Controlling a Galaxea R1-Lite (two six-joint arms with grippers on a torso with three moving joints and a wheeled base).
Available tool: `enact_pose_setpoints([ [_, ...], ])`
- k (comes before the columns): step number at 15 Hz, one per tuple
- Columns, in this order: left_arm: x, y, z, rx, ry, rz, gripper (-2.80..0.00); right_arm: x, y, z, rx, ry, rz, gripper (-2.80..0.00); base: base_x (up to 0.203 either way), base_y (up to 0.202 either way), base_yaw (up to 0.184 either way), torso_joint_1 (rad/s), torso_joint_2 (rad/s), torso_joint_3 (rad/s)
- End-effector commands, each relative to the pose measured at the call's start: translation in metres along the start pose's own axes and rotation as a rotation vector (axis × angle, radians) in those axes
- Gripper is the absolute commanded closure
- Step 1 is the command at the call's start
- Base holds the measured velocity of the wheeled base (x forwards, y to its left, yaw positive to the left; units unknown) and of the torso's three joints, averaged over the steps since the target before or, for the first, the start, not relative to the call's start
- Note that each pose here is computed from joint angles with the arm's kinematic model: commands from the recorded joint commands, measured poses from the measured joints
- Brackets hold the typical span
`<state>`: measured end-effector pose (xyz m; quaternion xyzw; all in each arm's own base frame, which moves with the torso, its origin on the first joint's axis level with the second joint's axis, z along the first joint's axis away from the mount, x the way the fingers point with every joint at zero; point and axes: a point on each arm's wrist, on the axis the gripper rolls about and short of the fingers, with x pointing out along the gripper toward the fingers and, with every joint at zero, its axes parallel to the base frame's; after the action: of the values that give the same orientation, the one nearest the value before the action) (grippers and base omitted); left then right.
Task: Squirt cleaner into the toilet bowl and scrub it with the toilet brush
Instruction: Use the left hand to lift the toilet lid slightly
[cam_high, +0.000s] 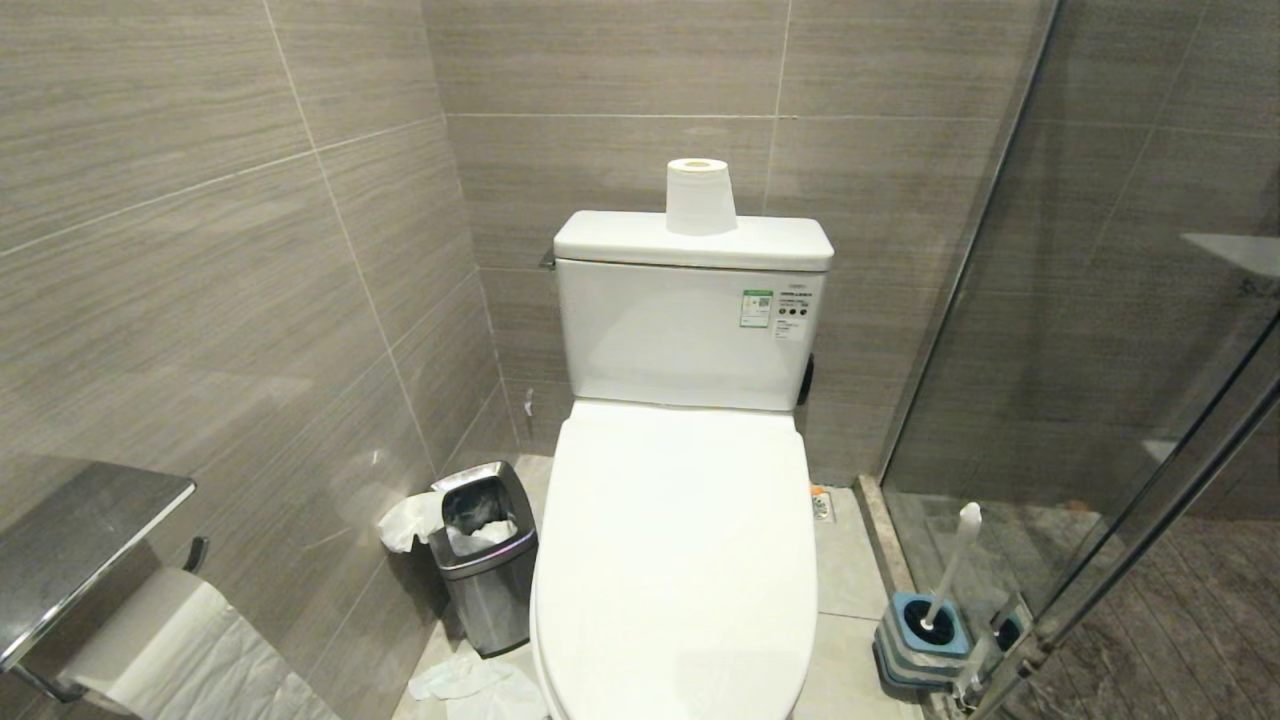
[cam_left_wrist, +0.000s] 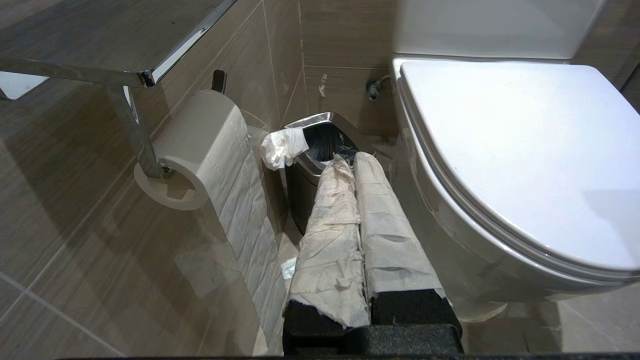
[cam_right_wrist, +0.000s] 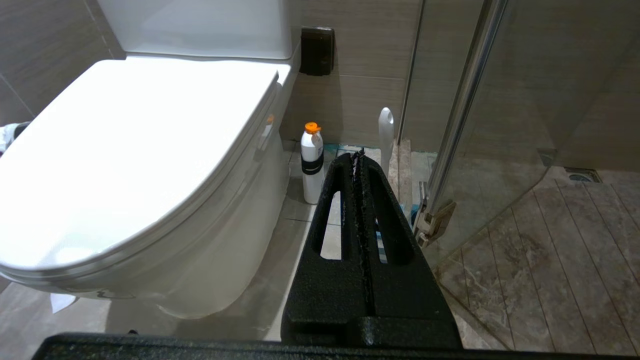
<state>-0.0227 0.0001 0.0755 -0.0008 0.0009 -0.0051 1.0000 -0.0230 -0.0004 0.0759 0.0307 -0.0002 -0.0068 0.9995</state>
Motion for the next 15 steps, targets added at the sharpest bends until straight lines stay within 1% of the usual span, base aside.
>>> enact_pose_setpoints([
  [1, 0.0002, 0.0, -0.0004, 0.0, 0.003, 0.001, 0.0, 0.0, 0.0, 0.0001, 0.0, 0.0, 0.0, 0.0, 0.0, 0.0, 0.0, 0.0, 0.0, 0.0],
  [15, 0.0002, 0.0, -0.0004, 0.0, 0.003, 0.001, 0.0, 0.0, 0.0, 0.0001, 0.0, 0.0, 0.0, 0.0, 0.0, 0.0, 0.0, 0.0, 0.0, 0.0],
])
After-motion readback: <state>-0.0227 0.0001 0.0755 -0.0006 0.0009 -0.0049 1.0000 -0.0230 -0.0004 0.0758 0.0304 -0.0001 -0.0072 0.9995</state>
